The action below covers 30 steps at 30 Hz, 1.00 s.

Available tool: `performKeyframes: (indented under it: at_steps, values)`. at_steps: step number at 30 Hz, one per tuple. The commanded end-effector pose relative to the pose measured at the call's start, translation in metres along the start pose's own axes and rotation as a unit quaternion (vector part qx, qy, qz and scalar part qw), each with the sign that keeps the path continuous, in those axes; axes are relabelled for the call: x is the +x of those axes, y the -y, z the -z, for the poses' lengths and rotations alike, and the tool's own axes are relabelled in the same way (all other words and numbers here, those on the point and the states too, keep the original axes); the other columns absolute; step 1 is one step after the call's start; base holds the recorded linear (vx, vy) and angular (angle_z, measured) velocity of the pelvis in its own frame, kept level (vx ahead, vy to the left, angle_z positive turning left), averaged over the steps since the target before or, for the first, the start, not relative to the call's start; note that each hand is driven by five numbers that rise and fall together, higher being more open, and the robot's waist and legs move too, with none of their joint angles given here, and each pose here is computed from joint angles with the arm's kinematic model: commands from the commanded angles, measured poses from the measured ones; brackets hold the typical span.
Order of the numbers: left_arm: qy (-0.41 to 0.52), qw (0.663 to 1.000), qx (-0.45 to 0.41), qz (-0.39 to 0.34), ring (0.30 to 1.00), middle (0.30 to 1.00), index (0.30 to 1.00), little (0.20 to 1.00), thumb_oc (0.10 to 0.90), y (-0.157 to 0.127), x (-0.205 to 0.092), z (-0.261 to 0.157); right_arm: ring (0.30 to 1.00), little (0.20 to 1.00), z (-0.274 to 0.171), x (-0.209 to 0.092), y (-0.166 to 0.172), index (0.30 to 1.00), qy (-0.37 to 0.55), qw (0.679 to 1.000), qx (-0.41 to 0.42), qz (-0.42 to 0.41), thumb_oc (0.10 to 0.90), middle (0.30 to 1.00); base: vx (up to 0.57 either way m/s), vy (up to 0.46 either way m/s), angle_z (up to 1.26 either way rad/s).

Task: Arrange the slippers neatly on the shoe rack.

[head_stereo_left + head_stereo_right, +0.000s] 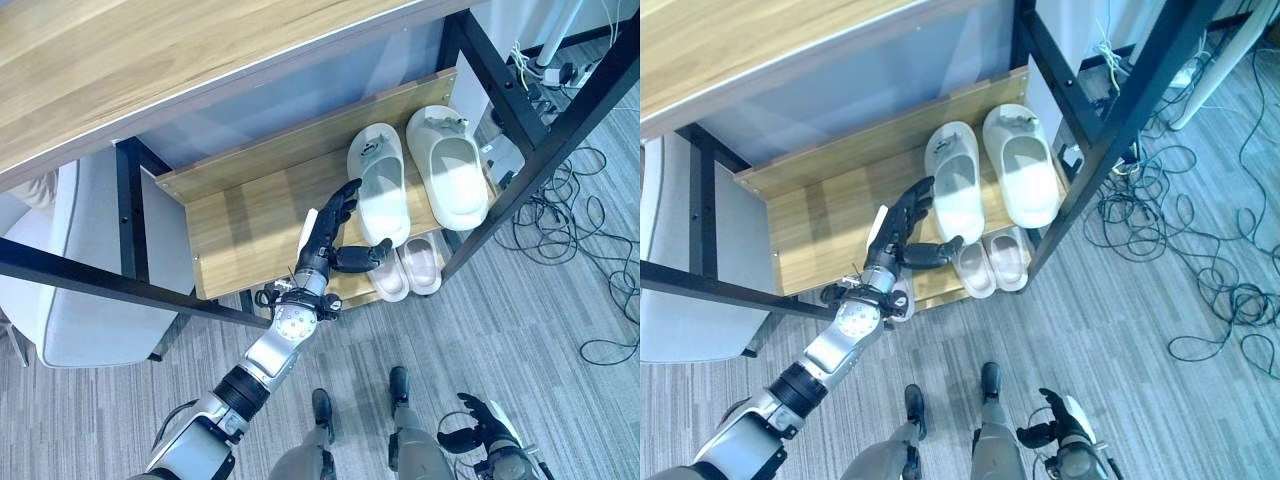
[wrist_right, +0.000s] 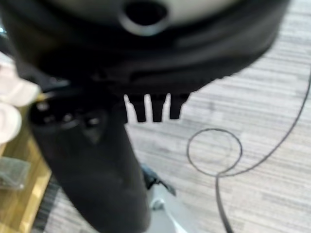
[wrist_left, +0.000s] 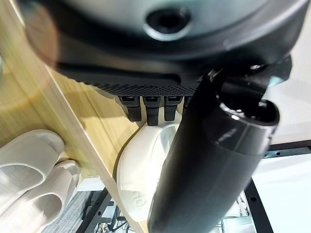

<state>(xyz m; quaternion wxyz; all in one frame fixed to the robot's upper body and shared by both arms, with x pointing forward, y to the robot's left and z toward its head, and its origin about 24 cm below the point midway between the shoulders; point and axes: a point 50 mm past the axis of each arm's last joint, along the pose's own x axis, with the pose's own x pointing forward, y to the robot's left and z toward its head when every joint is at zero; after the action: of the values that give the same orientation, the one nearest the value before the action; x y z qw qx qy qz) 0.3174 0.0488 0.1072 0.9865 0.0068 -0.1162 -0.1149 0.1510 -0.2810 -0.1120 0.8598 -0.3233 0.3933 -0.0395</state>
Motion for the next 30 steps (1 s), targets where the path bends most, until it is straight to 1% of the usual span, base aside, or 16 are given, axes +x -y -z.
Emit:
performKeyframes:
  at_steps: [1,10,16,22,27,28,30]
  values:
    - [0.112,0.992,-0.04,0.034,0.9,0.9,0.9,0.9,0.8,0.03,0.028,-0.053,0.9,0.9,0.001,-0.004,0.011,0.9,0.022,0.999,-0.003,0.029,0.8,0.9,0.0,0.0,0.0]
    - [0.123,0.989,-0.055,0.056,0.9,0.9,0.9,0.9,0.8,0.047,0.028,-0.061,0.9,0.9,-0.003,-0.003,0.009,0.9,0.028,0.999,-0.005,0.028,0.8,0.9,0.01,-0.004,-0.04]
    - [0.126,0.99,-0.034,0.062,0.9,0.9,0.9,0.9,0.8,0.05,0.028,-0.06,0.9,0.9,-0.002,-0.003,0.007,0.9,0.029,0.999,-0.007,0.025,0.8,0.9,0.0,0.0,0.0]
    - [0.124,0.991,-0.015,0.056,0.9,0.9,0.9,0.9,0.8,0.041,0.028,-0.057,0.9,0.9,0.004,-0.006,0.001,0.9,0.02,1.0,-0.01,0.014,0.8,0.9,0.0,-0.012,0.06]
    - [0.112,0.993,-0.022,0.04,0.9,0.9,0.9,0.9,0.8,0.023,0.021,-0.048,0.9,0.9,0.007,-0.007,-0.008,0.9,0.008,1.0,-0.01,-0.001,0.8,0.9,0.0,-0.031,0.17]
    - [0.112,0.993,-0.021,0.04,0.9,0.9,0.9,0.9,0.8,0.023,0.021,-0.048,0.9,0.9,0.007,-0.007,-0.008,0.9,0.008,1.0,-0.009,-0.002,0.8,0.9,-0.01,-0.026,0.19]
    - [0.112,0.993,-0.026,0.037,0.9,0.9,0.9,0.9,0.8,0.011,0.014,-0.046,0.9,0.9,0.006,-0.007,-0.015,0.9,0.006,1.0,-0.014,-0.012,0.8,0.9,0.0,-0.033,0.25]
